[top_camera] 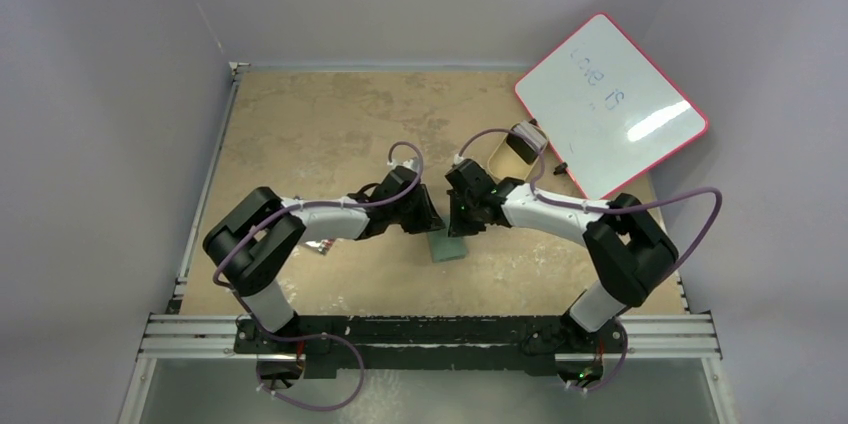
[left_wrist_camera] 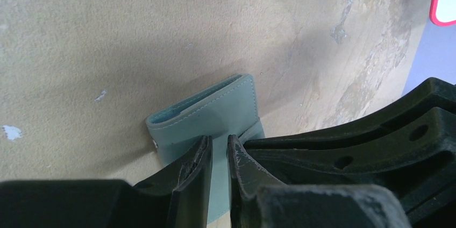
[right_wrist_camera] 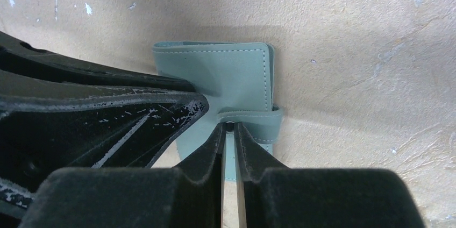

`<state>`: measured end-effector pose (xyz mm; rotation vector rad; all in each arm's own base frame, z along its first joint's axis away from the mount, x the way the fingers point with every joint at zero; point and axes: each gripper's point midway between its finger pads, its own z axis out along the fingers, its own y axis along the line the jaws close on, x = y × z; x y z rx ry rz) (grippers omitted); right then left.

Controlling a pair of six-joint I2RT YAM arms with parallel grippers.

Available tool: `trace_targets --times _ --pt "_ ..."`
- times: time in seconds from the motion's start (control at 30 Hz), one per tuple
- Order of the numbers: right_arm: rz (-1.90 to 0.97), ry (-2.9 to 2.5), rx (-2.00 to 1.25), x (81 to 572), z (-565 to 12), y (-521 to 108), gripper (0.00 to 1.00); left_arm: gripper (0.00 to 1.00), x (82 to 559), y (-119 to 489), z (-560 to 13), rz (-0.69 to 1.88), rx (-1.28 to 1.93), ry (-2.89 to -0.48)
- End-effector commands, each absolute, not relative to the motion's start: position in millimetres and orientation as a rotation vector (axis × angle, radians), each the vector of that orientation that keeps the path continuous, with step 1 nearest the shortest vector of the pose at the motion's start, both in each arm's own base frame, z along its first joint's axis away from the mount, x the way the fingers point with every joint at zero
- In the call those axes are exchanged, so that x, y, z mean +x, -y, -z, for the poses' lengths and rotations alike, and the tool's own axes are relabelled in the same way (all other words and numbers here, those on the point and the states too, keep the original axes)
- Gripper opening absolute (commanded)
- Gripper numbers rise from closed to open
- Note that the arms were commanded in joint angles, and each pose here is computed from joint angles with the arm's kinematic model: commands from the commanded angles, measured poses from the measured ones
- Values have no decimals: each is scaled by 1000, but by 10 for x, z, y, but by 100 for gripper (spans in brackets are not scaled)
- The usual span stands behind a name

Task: Put the credit cards into the card holder
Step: Close the card holder at the center of the board, then reset both arms

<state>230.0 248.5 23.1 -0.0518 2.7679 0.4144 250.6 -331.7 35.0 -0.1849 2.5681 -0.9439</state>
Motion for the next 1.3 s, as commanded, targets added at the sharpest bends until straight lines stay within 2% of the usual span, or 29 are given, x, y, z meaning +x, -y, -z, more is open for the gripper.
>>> trace_targets --times 0.0,0.23,0.43,0.53,0.63,0.77,0.83,0.9,1.0,1.13,1.2,1.27 --pt "-81 -2882 -100 2079 354 -2151 11 16 2427 3242 -308 919 -178 -2579" --pt "-9 -2898 -111 2077 377 -2108 11 16 2441 3216 -370 925 -174 -2564" --pt "-158 -2773 -75 2329 -55 -2347 13 20 2574 3065 -644 883 -189 -2493" --pt "-290 -2622 -53 2532 -468 -2491 16 27 2647 2900 -830 803 -213 -2442" --pt "-432 -2442 -13 2718 -995 -2617 23 37 2701 2734 -1064 720 -224 -2389" --pt "-566 -2272 23 2754 -1491 -2624 31 56 2770 2477 -1506 609 -227 -2294" --pt "-597 -2219 31 2724 -1676 -2576 36 59 2788 2343 -1746 559 -219 -2243" --pt "-604 -2167 40 2701 -1870 -2484 41 61 2793 2209 -2021 522 -212 -2182" --pt "-615 -2077 53 2633 -2213 -2314 63 64 2758 2054 -2400 498 -179 -2108" --pt "-620 -1966 62 2538 -2594 -2087 82 67 2685 1908 -2867 531 -128 -1968" --pt "-632 -1934 69 2488 -2710 -2016 96 68 2624 1831 -3055 565 -141 -1903" --pt "-646 -1917 78 2442 -2792 -1969 99 70 2552 1787 -3208 600 -135 -1860"
